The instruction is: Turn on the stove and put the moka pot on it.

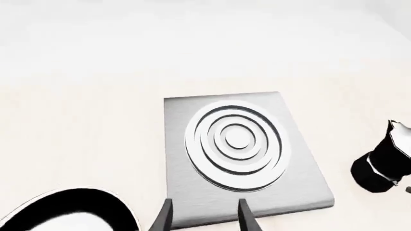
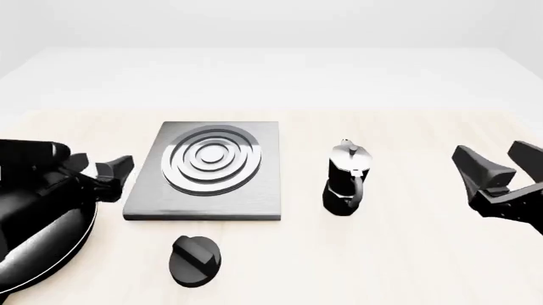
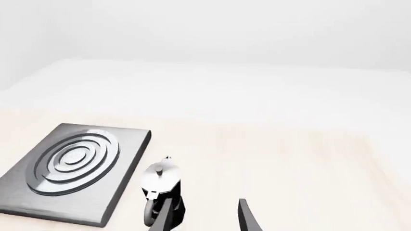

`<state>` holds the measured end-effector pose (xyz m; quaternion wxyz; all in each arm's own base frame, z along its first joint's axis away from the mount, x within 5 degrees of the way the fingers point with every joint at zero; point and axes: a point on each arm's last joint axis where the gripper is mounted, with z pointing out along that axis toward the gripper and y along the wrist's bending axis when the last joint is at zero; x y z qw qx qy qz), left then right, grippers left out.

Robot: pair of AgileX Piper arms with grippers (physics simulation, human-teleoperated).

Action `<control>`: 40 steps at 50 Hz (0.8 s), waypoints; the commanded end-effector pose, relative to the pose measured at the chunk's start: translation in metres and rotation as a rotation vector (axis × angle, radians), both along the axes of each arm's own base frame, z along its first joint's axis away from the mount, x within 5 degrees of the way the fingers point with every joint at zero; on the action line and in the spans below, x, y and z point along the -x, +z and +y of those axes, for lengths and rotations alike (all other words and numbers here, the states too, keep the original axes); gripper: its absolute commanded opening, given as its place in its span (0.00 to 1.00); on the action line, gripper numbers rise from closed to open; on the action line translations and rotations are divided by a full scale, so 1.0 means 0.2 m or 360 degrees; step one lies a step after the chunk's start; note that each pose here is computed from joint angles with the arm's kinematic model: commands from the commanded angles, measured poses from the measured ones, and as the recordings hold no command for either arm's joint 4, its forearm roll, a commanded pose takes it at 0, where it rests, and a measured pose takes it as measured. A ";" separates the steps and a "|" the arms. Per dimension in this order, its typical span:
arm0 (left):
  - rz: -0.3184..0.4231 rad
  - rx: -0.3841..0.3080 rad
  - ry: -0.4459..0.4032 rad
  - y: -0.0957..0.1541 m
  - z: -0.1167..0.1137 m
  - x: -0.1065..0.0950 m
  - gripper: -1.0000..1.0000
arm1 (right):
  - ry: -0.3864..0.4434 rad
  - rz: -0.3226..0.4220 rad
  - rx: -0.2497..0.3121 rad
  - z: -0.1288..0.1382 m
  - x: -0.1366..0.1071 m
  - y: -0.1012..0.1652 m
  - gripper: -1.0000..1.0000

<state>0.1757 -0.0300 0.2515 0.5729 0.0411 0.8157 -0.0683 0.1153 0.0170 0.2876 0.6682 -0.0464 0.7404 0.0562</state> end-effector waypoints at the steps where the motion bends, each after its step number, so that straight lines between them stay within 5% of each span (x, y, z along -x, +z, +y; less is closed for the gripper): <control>1: -0.0518 0.0004 0.0134 0.13 0.10 0.29 1.00 | 0.0115 0.0097 -0.0007 0.07 -0.09 0.14 1.00; 2: -0.0646 -0.0055 0.0138 0.14 0.12 0.38 1.00 | 0.0124 0.0105 -0.0015 0.07 -0.10 0.15 1.00; 4: -0.0709 -0.0069 0.0133 0.13 0.12 0.44 1.00 | 0.0139 0.0114 -0.0013 0.08 -0.11 0.16 1.00; 13: -0.0808 -0.0093 0.0203 0.00 0.14 0.54 1.00 | 0.0181 0.0183 -0.0023 0.12 -0.17 0.17 1.00; 18: -0.0751 -0.0100 0.0210 -0.10 0.14 0.50 1.00 | 0.0192 0.0213 -0.0047 0.13 -0.18 0.17 1.00; 24: -0.0992 -0.0208 0.0188 -0.11 0.14 0.61 1.00 | 0.0198 0.0247 -0.0079 0.14 -0.20 0.16 1.00; 40: -0.1059 -0.0168 0.0184 -0.09 0.14 0.62 1.00 | 0.0243 0.0329 -0.0182 0.20 -0.24 0.10 1.00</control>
